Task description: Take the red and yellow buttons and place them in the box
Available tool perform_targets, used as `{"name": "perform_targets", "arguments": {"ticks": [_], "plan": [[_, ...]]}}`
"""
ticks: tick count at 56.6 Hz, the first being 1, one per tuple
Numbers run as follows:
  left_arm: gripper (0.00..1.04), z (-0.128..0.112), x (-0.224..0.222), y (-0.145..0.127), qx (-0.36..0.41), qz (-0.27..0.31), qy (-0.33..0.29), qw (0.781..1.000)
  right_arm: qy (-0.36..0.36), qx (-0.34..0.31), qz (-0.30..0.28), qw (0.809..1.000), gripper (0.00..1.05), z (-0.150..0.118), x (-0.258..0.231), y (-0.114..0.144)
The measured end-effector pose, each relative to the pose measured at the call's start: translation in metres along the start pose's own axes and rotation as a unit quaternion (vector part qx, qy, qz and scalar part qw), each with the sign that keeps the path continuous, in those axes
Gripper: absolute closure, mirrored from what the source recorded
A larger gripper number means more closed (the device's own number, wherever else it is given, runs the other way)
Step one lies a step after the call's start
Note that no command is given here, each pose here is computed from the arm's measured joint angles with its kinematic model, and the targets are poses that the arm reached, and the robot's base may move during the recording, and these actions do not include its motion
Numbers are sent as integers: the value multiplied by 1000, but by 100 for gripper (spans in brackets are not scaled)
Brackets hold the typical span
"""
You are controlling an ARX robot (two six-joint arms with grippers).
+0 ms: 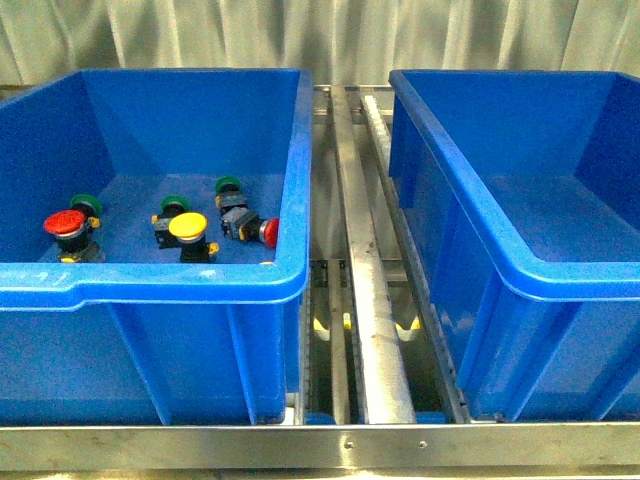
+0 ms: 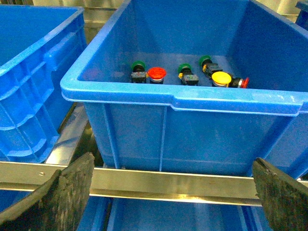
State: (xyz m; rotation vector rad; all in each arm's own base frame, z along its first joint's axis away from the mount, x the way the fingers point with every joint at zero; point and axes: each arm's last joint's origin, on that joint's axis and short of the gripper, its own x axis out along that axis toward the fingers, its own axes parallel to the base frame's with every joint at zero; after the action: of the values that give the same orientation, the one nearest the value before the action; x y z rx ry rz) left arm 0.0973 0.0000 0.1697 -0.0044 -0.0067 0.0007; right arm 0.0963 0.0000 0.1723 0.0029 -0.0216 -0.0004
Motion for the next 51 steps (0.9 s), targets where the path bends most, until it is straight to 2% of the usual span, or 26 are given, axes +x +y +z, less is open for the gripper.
{"name": "perform_targets", "arguments": {"ticks": [51], "plan": [[8,0,0,0,0,0,0,1000,0,0,0,1000,6,0,0,0]]}}
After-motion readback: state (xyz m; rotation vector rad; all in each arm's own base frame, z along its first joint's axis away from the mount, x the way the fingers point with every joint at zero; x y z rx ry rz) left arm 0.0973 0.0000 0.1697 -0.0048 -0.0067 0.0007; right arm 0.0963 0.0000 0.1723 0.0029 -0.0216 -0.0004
